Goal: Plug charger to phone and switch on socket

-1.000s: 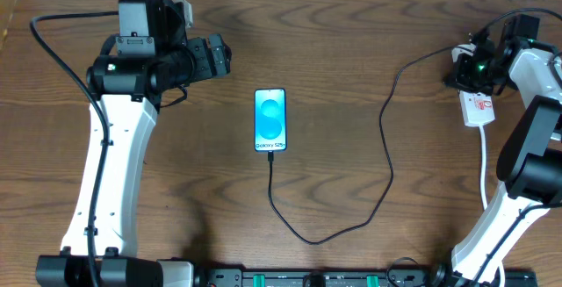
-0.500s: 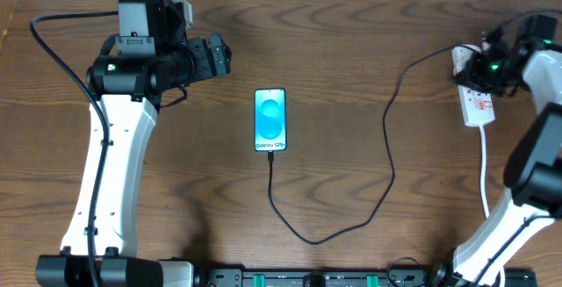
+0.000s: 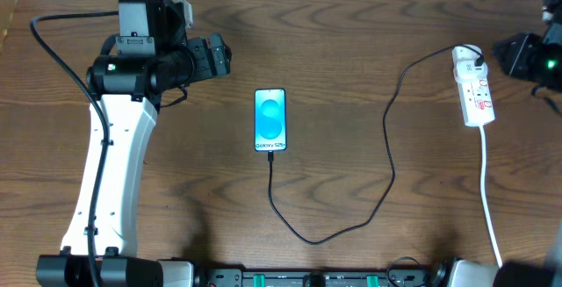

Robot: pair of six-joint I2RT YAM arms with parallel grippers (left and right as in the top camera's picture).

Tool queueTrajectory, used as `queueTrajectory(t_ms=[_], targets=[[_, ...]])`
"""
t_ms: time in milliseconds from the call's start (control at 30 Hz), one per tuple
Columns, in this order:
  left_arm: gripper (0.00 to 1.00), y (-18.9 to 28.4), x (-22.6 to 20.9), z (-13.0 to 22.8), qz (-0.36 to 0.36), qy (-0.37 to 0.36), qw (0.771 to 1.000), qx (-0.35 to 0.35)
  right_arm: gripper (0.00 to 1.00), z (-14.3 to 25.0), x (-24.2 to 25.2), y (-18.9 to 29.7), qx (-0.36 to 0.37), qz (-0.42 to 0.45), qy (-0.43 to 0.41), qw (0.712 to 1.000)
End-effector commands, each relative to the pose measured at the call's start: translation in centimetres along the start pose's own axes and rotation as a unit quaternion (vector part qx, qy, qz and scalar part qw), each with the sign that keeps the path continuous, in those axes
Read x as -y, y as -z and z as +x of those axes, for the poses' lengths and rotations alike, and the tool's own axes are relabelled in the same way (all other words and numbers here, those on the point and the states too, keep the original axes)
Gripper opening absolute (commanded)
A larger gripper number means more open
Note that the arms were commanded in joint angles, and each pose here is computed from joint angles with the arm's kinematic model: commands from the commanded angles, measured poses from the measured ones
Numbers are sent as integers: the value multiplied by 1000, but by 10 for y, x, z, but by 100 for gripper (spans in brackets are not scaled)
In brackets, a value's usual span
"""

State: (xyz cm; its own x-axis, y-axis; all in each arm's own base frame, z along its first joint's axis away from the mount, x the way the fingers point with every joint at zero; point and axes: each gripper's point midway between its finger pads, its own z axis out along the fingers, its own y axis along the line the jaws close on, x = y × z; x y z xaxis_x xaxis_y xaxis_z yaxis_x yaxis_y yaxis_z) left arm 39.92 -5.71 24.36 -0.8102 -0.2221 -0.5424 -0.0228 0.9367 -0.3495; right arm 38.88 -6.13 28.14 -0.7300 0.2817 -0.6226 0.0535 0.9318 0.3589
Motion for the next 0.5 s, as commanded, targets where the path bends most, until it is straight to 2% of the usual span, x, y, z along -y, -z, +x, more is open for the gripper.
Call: queueTrajectory(t_ms=[0, 33, 67, 200, 467], targets=[[95, 1, -3, -2, -8, 2, 1000, 3, 43, 13, -81, 64, 48, -62, 115, 990], [95, 1, -3, -2, -8, 2, 1000, 3, 74, 19, -91, 78, 57, -63, 126, 988], [95, 1, -3, -2, -8, 2, 1000, 3, 99, 26, -102, 91, 63, -68, 136, 986], [95, 1, -3, -2, -8, 2, 1000, 3, 99, 49, -129, 139, 99, -86, 169, 977], [95, 1, -3, -2, -8, 2, 1000, 3, 99, 95, -141, 215, 173, -67, 196, 963]])
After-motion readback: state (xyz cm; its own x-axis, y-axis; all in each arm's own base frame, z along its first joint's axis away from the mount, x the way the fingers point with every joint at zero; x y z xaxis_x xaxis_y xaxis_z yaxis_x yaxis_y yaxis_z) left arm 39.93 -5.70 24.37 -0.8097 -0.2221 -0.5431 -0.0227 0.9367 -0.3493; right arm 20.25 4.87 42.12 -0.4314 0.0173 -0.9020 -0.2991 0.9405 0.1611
